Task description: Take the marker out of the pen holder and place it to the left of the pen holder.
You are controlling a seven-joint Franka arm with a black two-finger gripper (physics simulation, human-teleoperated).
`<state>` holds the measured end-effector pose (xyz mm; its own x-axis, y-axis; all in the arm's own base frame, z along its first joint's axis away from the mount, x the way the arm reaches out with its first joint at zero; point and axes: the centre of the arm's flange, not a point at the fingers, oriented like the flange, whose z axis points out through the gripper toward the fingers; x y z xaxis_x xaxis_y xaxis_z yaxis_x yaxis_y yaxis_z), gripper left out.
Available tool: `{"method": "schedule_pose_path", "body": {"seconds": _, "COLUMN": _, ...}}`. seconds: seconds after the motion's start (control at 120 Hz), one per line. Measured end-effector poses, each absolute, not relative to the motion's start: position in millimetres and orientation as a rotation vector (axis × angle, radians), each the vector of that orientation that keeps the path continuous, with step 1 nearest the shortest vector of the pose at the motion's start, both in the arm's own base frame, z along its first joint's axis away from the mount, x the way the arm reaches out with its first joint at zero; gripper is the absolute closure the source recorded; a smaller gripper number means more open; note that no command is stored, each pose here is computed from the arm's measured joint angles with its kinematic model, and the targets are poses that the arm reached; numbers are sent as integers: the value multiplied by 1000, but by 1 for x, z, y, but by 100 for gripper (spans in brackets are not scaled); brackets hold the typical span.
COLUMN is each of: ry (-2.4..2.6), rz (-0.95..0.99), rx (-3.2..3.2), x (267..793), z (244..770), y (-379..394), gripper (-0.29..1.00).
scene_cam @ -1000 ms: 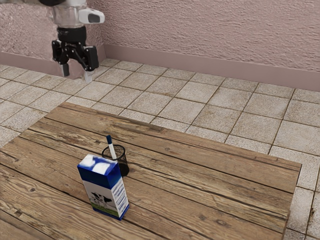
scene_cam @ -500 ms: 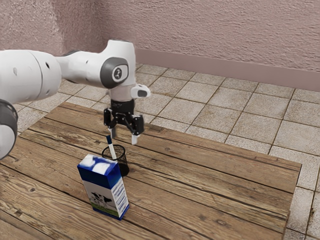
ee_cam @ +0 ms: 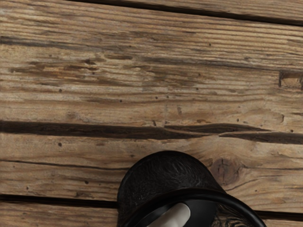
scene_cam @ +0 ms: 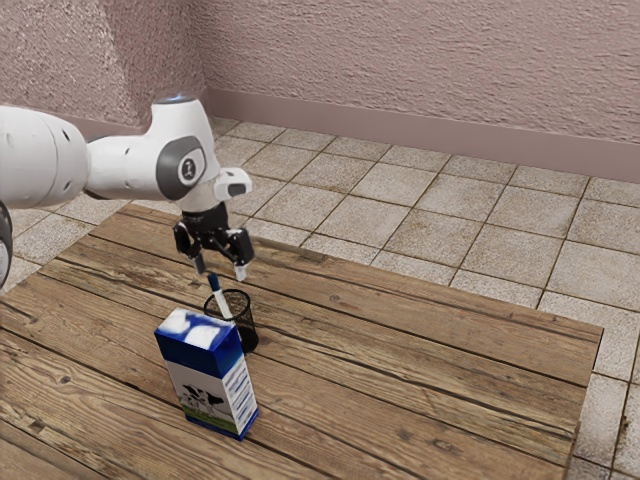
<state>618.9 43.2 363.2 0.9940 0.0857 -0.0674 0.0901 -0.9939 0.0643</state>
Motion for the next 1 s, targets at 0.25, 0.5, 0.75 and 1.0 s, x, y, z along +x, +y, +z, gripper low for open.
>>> {"method": "schedule_pose_path", "body": {"seconds": 0.25, "ry": 111, "rz": -91, "rx": 3059, "x": 602, "z": 356, "y": 54, "gripper": 2}}
{"method": "schedule_pose_path", "body": {"seconds": 0.5, "ry": 77, "rz": -82, "rx": 3061, "x": 599, "z": 346, "y": 54, "gripper": 13}}
{"method": "schedule_pose_path", "body": {"seconds": 0.75, "ry": 53, "rz": -47, "rx": 3061, "x": 600, "z": 352, "y": 54, "gripper": 54}}
{"method": "schedule_pose_path", "body": {"seconds": 1.0, "ry": 5, "rz": 11, "rx": 3056, "x": 601, "z": 373, "y": 43, "gripper": 70}}
